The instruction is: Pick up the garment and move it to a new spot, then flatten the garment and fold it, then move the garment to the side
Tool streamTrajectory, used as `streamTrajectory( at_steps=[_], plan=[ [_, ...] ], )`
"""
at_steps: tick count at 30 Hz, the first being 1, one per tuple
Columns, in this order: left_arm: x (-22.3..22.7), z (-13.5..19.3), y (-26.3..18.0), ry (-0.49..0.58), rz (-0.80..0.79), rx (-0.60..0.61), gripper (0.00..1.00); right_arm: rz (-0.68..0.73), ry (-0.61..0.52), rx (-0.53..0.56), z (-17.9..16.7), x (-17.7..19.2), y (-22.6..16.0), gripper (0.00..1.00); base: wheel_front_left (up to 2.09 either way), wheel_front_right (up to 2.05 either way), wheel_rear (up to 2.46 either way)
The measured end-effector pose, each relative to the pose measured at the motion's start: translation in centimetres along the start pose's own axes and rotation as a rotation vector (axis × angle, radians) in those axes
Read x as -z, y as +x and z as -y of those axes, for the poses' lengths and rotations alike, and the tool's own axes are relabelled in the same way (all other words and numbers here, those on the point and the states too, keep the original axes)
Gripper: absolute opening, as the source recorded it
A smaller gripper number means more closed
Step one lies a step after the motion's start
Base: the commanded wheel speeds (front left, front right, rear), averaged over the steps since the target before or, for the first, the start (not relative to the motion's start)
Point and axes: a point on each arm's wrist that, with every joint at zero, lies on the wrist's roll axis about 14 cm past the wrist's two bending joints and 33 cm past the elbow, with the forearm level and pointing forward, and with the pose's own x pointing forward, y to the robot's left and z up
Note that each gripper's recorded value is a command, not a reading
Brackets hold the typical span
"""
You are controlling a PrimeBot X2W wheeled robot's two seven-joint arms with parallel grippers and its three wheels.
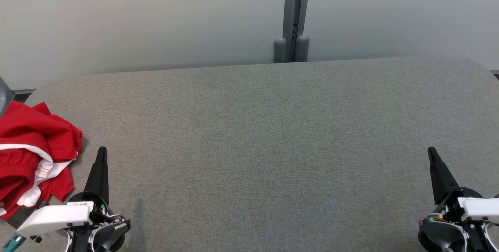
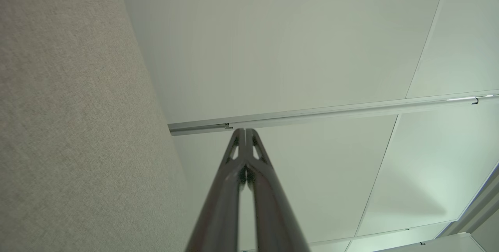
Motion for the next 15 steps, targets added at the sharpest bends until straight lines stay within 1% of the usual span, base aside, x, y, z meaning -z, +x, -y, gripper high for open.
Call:
streamTrajectory(
  at_steps=[15],
  plan=[
    [0.00,0.00,0.00,0.000,0.000,0.000,0.00,0.000,0.000,0.000,0.00,-0.01,0.00,0.00,0.00,0.00,0.00]
  ],
)
